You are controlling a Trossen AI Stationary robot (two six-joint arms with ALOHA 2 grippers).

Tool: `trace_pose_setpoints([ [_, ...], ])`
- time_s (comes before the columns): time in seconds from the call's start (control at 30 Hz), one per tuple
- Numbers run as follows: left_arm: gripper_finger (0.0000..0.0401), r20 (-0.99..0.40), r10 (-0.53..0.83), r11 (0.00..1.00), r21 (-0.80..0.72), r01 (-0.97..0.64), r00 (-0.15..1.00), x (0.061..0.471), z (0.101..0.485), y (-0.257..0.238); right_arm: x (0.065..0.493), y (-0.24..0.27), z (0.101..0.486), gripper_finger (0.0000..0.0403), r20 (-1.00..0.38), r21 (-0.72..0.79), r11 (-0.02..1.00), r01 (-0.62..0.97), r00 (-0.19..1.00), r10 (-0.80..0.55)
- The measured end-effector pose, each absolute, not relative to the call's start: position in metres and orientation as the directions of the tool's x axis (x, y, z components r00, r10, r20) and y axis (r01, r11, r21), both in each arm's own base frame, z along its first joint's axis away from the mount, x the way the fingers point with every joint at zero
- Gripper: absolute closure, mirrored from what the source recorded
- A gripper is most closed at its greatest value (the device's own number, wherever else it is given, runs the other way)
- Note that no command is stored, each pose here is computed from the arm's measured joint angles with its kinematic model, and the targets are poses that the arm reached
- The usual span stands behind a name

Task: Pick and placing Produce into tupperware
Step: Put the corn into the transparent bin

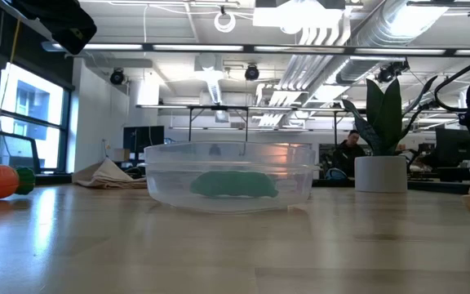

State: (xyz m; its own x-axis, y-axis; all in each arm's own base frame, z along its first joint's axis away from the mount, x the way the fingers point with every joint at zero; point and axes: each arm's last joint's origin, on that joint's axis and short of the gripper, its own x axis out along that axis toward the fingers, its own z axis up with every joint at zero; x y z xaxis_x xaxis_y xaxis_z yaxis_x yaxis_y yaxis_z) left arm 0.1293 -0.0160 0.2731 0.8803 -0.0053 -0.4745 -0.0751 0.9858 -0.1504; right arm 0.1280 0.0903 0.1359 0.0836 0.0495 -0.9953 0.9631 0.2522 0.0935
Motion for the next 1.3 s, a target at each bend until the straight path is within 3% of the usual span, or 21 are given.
trace_pose_setpoints([
  [0.2, 0.0396, -0.475, -0.005, 0.986, -0.15, -0.075, 0.88, 0.129, 0.273, -0.016, 0.128, 0.09, 0.136, 0.0378, -0.995, 0.092, 0.252, 0.963, 0.082, 0.05],
  [0.97, 0.0396, -0.475, -0.005, 0.986, -0.15, -0.075, 0.88, 0.129, 0.273, -0.016, 0.128, 0.091, 0.136, 0.0379, -0.995, 0.099, 0.271, 0.957, 0.087, 0.056],
  [1.3, 0.0396, -0.475, -0.005, 0.986, -0.15, -0.075, 0.88, 0.129, 0.273, -0.016, 0.157, 0.106, 0.183, 0.0379, -0.955, 0.283, 0.393, 0.875, 0.293, 0.034],
])
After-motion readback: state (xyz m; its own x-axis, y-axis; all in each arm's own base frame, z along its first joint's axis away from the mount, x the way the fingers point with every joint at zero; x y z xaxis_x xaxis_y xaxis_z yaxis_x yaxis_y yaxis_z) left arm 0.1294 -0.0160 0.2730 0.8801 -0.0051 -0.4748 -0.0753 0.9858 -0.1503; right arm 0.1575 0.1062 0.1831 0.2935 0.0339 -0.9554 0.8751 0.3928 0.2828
